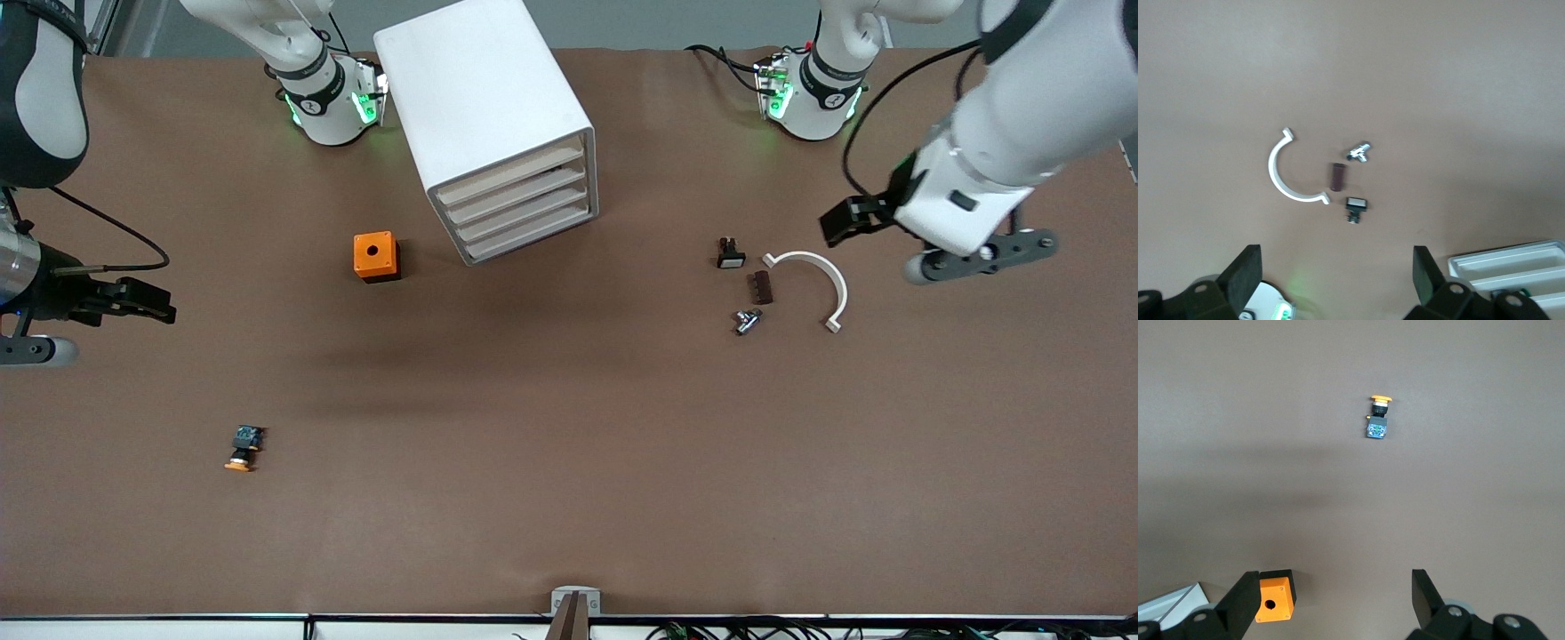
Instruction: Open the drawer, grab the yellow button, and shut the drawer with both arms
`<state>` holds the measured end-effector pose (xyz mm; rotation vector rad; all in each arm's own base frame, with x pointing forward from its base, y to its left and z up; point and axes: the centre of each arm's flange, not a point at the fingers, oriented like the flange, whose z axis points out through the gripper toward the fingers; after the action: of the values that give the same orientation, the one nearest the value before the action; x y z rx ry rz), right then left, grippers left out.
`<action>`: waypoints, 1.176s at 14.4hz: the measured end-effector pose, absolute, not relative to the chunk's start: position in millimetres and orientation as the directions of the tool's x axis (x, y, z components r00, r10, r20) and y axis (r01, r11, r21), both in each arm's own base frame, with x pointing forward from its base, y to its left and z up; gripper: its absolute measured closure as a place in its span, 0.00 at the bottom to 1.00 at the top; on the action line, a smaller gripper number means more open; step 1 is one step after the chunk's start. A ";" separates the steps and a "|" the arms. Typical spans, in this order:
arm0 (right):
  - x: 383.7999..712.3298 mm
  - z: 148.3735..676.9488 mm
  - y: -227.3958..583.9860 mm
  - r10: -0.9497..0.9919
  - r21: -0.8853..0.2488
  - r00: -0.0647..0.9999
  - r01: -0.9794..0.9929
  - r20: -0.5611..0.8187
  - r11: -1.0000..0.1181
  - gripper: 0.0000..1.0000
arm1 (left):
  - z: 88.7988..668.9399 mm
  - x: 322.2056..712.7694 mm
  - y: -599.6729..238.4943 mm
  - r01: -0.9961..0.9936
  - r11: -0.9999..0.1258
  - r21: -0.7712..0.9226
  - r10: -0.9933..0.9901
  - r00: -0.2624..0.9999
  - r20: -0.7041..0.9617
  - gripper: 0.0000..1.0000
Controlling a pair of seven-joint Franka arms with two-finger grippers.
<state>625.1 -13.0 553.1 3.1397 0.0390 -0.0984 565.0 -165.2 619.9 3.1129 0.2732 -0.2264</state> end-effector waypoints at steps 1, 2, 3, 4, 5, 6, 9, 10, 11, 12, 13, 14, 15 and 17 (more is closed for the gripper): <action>625.2 553.2 -12.9 0.024 -0.001 0.998 0.024 -0.061 -1.000 0.00 | 621.2 568.7 -148.4 0.165 -0.986 0.002 0.163 0.976 -0.143 0.00; 625.3 553.4 -12.8 0.024 0.000 0.998 0.024 -0.061 -1.000 0.00 | 622.6 571.5 -132.8 0.158 -0.987 0.008 0.156 0.978 -0.142 0.00; 625.3 553.7 -13.0 0.023 0.001 0.998 0.023 -0.060 -1.000 0.00 | 624.2 573.0 -118.2 0.153 -0.988 0.012 0.150 0.979 -0.141 0.00; 625.5 554.6 -13.6 0.020 0.002 0.998 0.020 -0.058 -1.000 0.00 | 625.2 572.8 -105.6 0.145 -0.989 0.016 0.141 0.979 -0.144 0.00; 625.7 556.6 -15.5 0.016 0.002 0.998 0.016 -0.053 -1.000 0.00 | 625.3 570.9 -93.2 0.137 -0.990 0.019 0.133 0.980 -0.151 0.00; 625.8 559.1 -17.5 0.013 0.003 0.999 0.013 -0.048 -1.000 0.00 | 624.8 568.6 -81.2 0.129 -0.992 0.019 0.124 0.980 -0.156 0.00; 621.5 563.0 -21.1 0.006 0.004 0.998 0.006 -0.069 -1.000 0.00 | 623.0 561.6 -40.4 0.083 -0.996 0.030 0.077 0.983 -0.165 0.00; 618.0 566.1 -22.3 0.004 0.004 0.997 0.004 -0.082 -1.000 0.00 | 620.6 558.9 -28.8 0.072 -0.997 0.035 0.065 0.983 -0.171 0.00; 614.0 571.7 -23.3 0.002 0.003 0.996 0.002 -0.086 -1.000 0.00 | 617.5 556.3 -18.9 0.067 -0.997 0.040 0.059 0.983 -0.173 0.00; 609.7 577.8 -24.9 -0.003 0.003 0.996 -0.003 -0.087 -1.000 0.00 | 613.6 553.7 -11.0 0.062 -0.997 0.045 0.054 0.984 -0.168 0.00; 605.3 583.8 -28.4 -0.010 0.003 0.996 -0.010 -0.087 -1.000 0.00 | 608.3 550.7 -4.6 0.058 -0.997 0.049 0.049 0.986 -0.157 0.00; 602.5 588.6 -33.2 -0.019 0.004 0.996 -0.018 -0.083 -1.000 0.00 | 601.8 547.4 -1.0 0.053 -0.997 0.053 0.045 0.989 -0.142 0.00; 600.5 592.2 -38.6 -0.028 0.005 0.997 -0.028 -0.078 -1.000 0.00 | 594.5 543.7 0.6 0.054 -0.997 0.055 0.046 0.991 -0.123 0.00; 596.5 596.6 -48.5 -0.046 0.007 0.996 -0.046 -0.077 -0.999 0.00 | 581.8 535.8 -0.7 0.053 -0.997 0.058 0.047 0.995 -0.091 0.00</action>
<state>596.5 -48.5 596.6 3.1333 -0.0722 -0.1217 535.8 -0.7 581.8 3.0776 0.0774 -0.1378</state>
